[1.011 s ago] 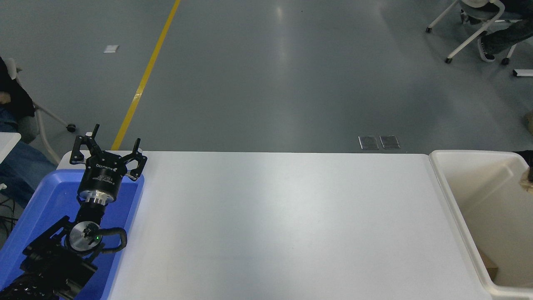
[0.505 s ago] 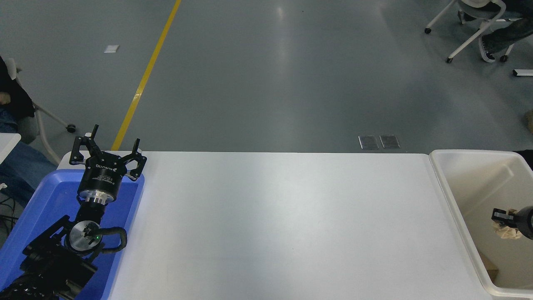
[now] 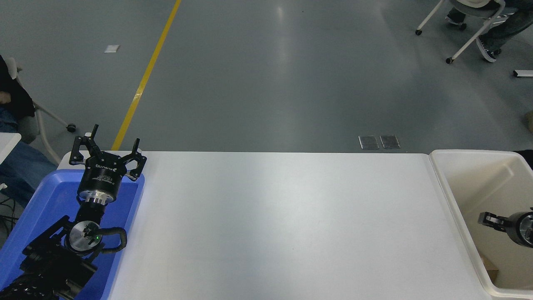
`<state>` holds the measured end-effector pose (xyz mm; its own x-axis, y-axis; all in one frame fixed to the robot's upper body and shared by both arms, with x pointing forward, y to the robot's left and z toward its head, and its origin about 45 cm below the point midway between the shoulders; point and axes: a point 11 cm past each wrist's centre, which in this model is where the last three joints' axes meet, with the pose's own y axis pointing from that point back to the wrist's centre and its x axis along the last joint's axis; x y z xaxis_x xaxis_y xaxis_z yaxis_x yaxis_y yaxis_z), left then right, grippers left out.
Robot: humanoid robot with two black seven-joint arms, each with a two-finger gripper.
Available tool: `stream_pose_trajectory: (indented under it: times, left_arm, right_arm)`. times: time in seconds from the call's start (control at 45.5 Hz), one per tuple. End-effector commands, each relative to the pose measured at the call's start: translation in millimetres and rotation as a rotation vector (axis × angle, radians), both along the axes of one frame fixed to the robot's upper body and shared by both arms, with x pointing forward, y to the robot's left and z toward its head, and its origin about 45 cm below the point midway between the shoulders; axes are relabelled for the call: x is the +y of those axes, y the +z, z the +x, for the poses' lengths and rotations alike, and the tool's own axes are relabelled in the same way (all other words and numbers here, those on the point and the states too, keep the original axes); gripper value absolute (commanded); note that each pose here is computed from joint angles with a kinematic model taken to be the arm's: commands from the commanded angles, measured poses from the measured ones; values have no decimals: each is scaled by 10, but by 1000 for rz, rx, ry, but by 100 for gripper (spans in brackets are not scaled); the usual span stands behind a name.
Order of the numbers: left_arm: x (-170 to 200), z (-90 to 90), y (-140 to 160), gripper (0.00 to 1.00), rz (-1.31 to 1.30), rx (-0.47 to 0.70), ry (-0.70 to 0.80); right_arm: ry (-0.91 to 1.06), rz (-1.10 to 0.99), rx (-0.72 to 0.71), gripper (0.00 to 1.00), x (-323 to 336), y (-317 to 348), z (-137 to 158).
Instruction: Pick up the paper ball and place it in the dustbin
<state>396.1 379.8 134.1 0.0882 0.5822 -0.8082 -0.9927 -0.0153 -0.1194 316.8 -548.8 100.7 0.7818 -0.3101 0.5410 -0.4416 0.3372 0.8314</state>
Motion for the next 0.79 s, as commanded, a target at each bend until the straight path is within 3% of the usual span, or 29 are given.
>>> stream_pose_trajectory:
  times: [0.0, 0.132, 0.242, 0.33, 0.505, 0.769]
  left_arm:
    - [-14, 2, 2, 100, 0, -1, -9]
    - [-11, 0, 1, 100, 1, -1, -9]
    - [-11, 0, 1, 100, 1, -1, -9]
    - [-9, -5, -5, 100, 1, 1, -8]
    - [-2, -10, -12, 100, 0, 2, -3]
    - [-1, -10, -13, 100, 0, 3, -2]
  right_arm:
    - [157, 49, 29, 100, 322, 690, 408]
    - [304, 122, 150, 100, 849, 1411, 561]
    - [369, 248, 290, 100, 1390, 1938, 510]
    - [485, 358, 315, 100, 2190, 2356, 509]
    - [608, 354, 383, 100, 3157, 2640, 390]
    - [682, 278, 434, 100, 3651, 2644, 344]
